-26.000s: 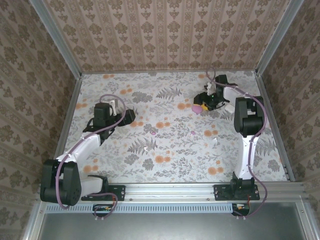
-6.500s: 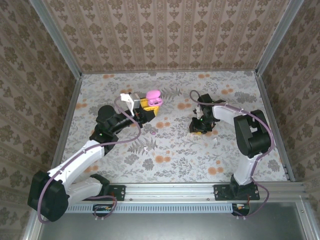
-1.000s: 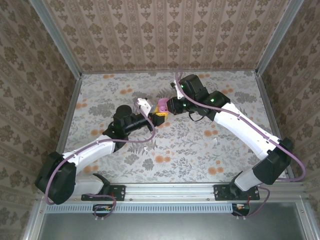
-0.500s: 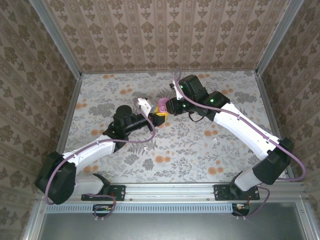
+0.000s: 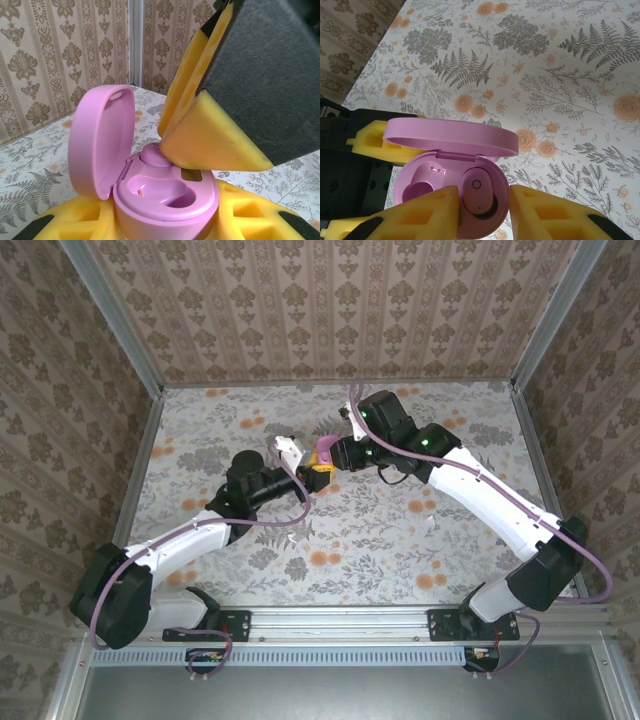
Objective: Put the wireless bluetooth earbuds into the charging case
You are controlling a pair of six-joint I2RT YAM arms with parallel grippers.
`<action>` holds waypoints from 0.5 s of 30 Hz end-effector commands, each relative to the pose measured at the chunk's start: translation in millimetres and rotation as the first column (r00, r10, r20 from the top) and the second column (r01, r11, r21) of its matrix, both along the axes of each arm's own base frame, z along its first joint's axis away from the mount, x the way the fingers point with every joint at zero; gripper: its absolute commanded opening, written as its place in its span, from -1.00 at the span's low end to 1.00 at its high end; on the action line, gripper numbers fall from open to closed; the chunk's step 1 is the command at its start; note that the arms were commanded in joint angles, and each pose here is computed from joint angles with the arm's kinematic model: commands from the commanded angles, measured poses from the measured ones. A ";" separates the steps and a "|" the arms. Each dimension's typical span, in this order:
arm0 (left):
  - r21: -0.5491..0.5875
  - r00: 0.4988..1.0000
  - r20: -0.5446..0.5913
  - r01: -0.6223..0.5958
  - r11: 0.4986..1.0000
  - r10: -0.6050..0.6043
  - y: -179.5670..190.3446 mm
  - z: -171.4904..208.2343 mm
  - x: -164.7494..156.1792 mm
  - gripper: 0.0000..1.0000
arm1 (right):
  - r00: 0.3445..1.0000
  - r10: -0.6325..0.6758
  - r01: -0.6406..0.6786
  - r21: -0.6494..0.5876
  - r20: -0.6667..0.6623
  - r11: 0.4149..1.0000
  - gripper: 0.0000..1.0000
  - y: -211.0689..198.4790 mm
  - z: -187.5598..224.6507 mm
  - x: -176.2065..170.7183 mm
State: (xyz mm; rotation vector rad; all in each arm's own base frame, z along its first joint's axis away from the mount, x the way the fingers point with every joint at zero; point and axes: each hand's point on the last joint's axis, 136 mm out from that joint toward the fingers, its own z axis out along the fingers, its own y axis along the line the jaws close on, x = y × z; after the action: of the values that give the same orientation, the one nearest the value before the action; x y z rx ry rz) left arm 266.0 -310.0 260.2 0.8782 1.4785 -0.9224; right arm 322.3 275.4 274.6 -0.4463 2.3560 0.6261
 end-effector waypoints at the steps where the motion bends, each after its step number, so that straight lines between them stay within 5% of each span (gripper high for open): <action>1: -0.054 0.998 0.056 0.014 0.998 -0.011 0.1 25.5 -4.6 -0.33 | 1.000 0.008 -0.009 0.044 0.024 0.999 -0.31 -1.2 14.2 -5.1; 15: -0.062 0.992 0.120 0.054 0.997 -0.046 4.3 37.7 -18.7 -0.33 | 0.996 -0.084 0.083 0.151 0.004 0.985 -0.45 -19.9 29.3 -2.8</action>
State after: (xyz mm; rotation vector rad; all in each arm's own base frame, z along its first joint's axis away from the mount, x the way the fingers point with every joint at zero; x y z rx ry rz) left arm 259.2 -307.1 276.4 0.8801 1.4279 -0.9301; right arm 323.5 258.5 294.1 -0.3289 2.3053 0.6930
